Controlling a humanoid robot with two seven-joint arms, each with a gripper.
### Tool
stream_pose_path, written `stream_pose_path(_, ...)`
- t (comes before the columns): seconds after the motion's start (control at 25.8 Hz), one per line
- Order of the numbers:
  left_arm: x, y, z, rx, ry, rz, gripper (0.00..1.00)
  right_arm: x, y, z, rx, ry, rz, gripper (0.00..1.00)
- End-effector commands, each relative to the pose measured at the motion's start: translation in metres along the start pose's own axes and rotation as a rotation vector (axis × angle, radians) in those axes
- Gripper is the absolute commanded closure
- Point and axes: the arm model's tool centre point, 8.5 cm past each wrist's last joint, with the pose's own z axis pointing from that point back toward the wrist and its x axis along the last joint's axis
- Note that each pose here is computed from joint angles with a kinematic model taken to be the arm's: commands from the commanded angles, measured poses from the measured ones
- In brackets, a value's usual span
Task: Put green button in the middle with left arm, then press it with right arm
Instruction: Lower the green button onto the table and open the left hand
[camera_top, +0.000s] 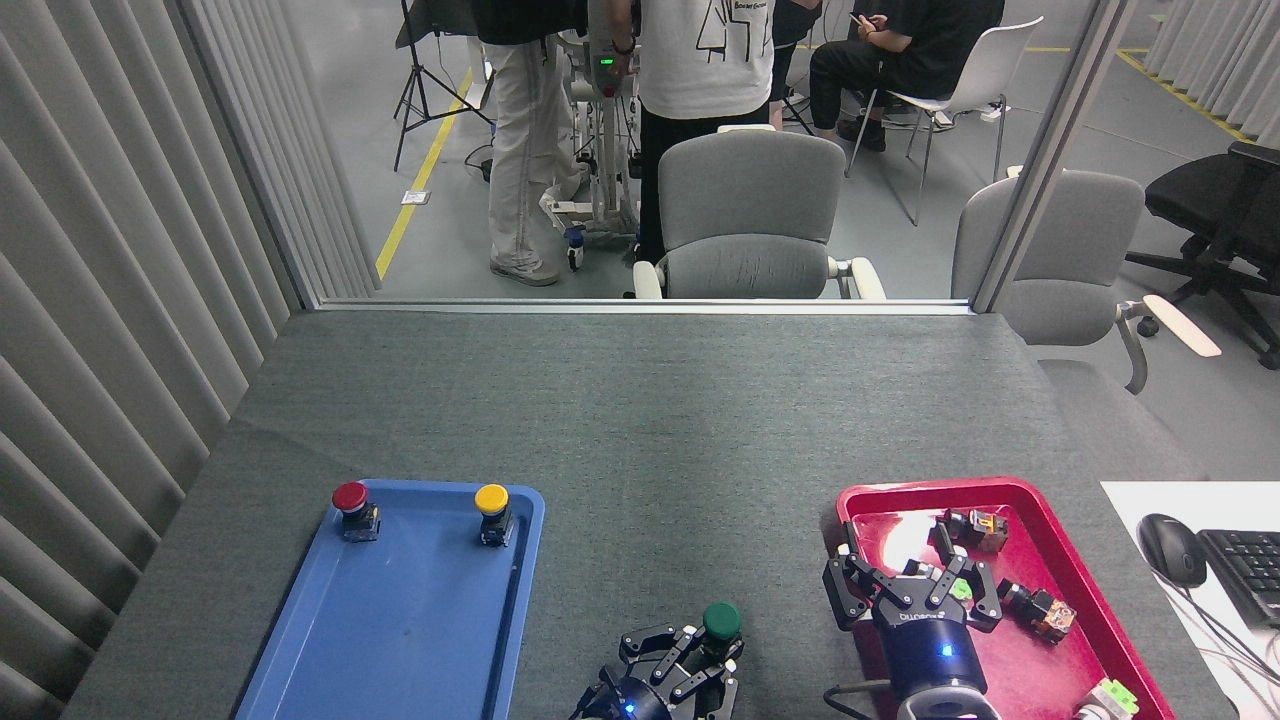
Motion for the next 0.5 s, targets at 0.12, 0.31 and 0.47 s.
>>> stream_pose_path(0.12,0.003,-0.009,0.006,0.004,0.043,-0.003,0.01,0.004,-0.001,0.001,-0.003,-0.006,-0.008,0.0)
stream_pose_path(0.31,0.006,-0.003,0.014,0.046,0.042,0.002,0.01,0.006,-0.002,0.001,-0.009,-0.01,-0.011,0.01)
stream_pose_path(0.47,-0.006,0.02,0.021,0.126,0.056,-0.025,0.01,0.007,-0.005,0.002,-0.04,-0.013,-0.012,0.01)
